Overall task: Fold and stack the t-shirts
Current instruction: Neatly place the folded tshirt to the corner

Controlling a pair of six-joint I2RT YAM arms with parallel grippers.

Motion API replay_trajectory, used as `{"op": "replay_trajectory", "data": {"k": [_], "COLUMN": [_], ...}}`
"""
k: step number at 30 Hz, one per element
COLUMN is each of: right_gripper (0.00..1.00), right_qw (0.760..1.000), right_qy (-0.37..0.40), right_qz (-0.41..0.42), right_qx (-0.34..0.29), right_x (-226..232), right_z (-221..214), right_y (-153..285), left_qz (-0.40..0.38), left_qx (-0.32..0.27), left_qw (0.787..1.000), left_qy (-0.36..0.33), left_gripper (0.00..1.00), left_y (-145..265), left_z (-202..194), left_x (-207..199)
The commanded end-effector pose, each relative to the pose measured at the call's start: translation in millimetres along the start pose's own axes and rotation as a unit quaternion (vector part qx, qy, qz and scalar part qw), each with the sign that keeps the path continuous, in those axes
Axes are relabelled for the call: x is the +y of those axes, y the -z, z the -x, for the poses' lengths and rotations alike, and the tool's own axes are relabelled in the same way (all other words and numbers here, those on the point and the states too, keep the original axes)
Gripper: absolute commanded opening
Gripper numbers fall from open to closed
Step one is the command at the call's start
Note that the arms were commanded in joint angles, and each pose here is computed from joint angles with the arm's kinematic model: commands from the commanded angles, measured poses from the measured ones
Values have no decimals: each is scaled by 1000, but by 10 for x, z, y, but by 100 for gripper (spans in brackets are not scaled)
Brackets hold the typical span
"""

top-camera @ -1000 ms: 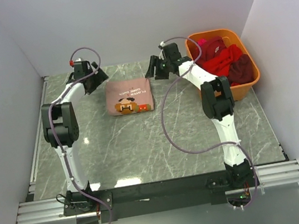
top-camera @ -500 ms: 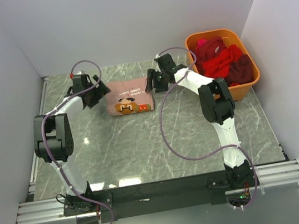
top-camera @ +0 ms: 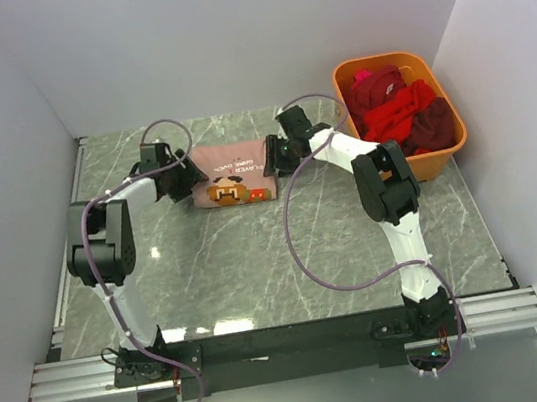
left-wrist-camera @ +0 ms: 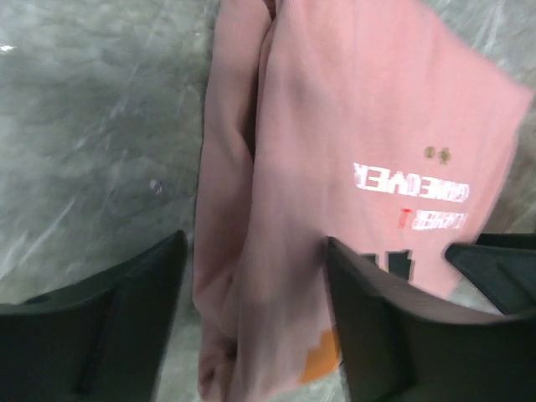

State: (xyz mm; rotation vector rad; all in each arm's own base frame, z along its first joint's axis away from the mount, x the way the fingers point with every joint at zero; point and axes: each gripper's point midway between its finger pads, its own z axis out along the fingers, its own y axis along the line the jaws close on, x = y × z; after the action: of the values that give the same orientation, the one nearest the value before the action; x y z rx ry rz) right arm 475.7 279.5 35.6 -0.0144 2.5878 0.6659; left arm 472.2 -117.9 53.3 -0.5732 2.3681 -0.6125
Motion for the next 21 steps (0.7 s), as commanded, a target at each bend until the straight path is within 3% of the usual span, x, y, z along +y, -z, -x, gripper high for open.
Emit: {"op": "replay_trajectory", "data": {"k": [1, 8, 9, 10, 12, 21], "right_gripper": [54, 44, 44, 45, 55, 63], "right_qw": [1000, 1000, 1000, 1000, 1000, 995], "right_qy": [7, 7, 8, 8, 14, 46], "right_qz": [5, 15, 14, 14, 13, 15], "right_qx": [-24, -19, -19, -20, -23, -87], "right_x": [136, 157, 163, 162, 173, 378], "right_z": [162, 143, 142, 152, 183, 576], "right_y": [139, 127, 127, 140, 172, 689], "left_qz": [-3, 5, 10, 11, 35, 135], "left_qx": [11, 33, 34, 32, 24, -52], "left_qw": [1000, 999, 999, 999, 999, 989], "left_qy": [-10, -21, -23, -25, -26, -44], "left_gripper": [64, 30, 9, 1, 0, 0], "left_y": [-140, -273, -283, -305, -317, -202], "left_z": [-2, -99, -105, -85, -39, 600], "left_x": [-50, -39, -31, -56, 22, 270]}}
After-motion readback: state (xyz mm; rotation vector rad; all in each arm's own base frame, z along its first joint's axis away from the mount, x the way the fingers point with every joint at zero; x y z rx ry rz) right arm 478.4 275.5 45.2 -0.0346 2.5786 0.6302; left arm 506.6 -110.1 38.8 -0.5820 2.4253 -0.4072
